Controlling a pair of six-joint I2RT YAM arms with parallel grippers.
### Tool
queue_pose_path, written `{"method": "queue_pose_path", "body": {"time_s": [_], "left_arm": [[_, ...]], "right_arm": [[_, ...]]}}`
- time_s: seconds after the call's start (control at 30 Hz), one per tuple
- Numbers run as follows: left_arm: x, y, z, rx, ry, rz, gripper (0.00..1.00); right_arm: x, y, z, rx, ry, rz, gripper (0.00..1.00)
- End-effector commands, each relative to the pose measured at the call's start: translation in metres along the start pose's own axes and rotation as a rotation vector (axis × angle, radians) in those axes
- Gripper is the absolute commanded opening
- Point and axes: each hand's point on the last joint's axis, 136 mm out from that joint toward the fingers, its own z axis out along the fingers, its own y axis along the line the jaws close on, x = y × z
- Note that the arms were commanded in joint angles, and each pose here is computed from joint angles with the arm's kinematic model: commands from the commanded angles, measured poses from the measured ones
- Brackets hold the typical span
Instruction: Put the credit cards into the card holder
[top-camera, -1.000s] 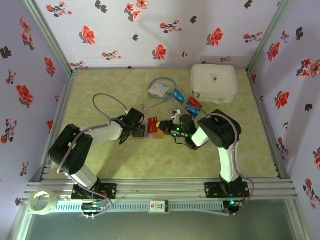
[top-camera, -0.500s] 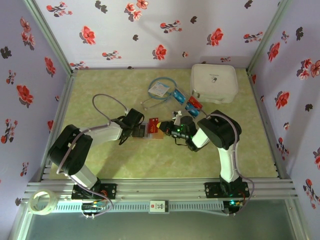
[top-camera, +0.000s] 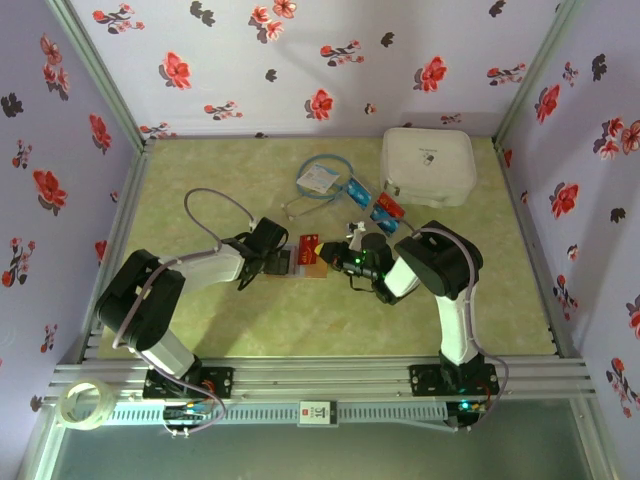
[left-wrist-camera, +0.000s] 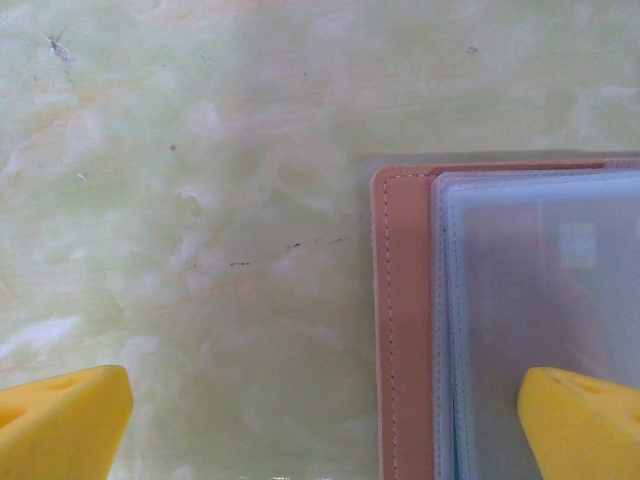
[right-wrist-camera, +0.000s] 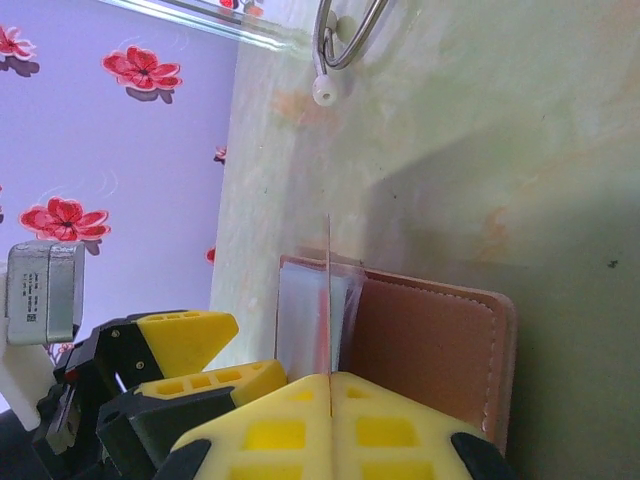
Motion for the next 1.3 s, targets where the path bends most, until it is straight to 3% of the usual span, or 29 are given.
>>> {"method": "queue_pose_path", "body": {"time_s": [0.0, 1.27], "left_arm": [[0.031, 0.017, 0.006, -0.067, 0.09, 0.04, 1.0], [0.035, 0.018, 0.007, -0.069, 0.093, 0.04, 1.0]], "right_arm": [[-0.007, 0.018, -0.001, -0.052, -0.037, -0.023, 0.0], [0.006, -0.007, 0.005, 0.029, -0.021, -0.016, 0.0]]}}
